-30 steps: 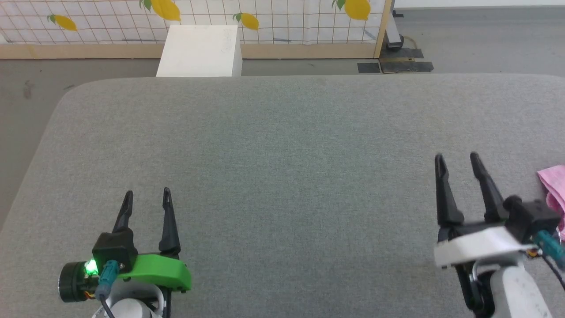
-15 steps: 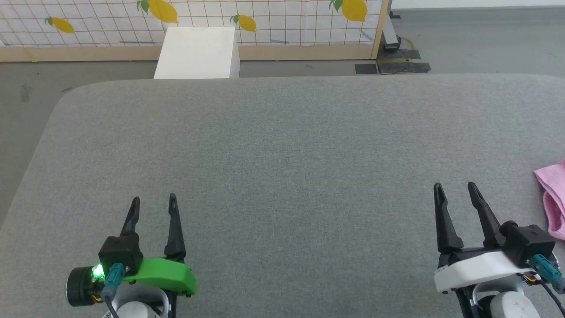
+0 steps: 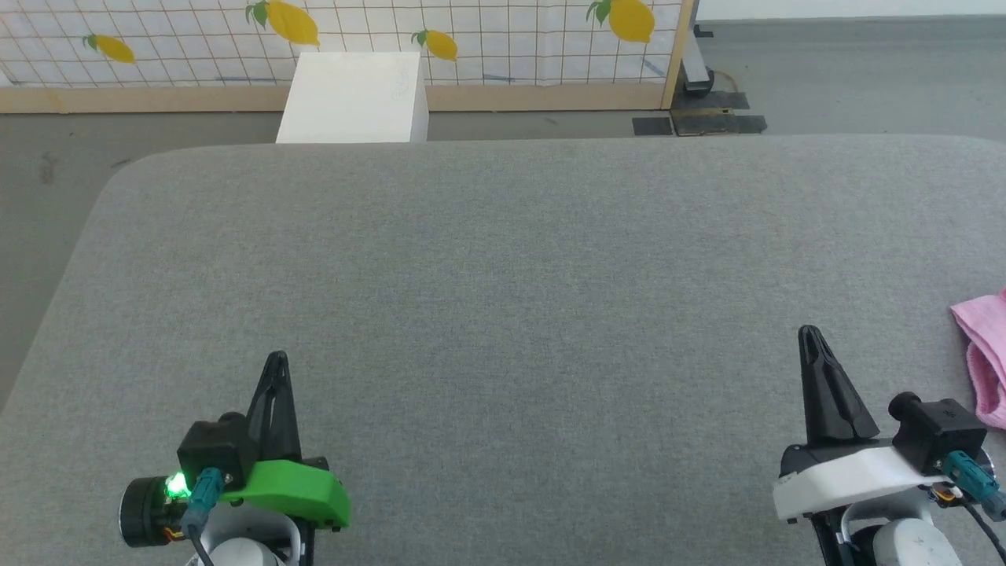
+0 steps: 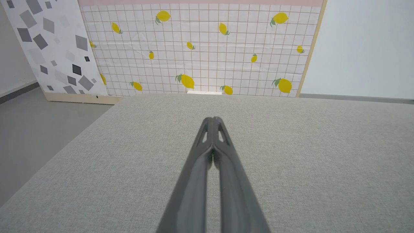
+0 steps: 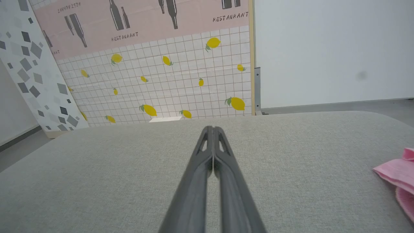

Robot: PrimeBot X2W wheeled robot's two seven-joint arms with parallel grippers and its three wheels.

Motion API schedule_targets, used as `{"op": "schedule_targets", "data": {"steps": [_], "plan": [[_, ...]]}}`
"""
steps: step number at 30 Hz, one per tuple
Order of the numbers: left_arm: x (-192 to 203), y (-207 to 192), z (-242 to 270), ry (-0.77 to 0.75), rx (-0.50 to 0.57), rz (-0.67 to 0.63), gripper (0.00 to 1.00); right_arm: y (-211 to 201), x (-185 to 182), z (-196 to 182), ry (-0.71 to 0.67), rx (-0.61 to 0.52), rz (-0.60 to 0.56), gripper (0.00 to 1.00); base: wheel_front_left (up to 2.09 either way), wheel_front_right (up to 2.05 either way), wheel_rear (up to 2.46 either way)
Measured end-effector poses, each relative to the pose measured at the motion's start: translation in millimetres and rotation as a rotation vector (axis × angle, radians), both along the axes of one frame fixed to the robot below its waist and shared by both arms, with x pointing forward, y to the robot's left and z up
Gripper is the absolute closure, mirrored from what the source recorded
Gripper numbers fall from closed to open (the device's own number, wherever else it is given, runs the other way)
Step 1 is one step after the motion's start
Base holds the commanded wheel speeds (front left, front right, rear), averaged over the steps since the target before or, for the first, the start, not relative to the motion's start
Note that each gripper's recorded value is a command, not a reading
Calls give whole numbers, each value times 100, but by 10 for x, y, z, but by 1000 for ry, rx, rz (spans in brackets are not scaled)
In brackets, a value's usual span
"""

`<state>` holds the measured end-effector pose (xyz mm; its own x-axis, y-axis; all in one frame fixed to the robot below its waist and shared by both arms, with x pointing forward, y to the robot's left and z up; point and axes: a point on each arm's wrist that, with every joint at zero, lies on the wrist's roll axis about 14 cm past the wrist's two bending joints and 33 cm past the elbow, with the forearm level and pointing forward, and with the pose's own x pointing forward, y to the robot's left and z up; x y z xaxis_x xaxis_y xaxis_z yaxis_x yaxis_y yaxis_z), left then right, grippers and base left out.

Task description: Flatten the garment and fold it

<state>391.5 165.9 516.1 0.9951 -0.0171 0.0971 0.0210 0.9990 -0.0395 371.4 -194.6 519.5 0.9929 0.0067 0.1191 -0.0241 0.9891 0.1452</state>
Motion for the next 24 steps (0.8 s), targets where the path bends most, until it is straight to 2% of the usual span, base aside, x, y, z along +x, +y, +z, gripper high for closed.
{"op": "schedule_targets", "data": {"steps": [24], "plan": [[-14, 11, 55, 10, 9, -1, 100, 77, 26, 43, 14, -39, 28, 100, 0, 0, 0]]}}
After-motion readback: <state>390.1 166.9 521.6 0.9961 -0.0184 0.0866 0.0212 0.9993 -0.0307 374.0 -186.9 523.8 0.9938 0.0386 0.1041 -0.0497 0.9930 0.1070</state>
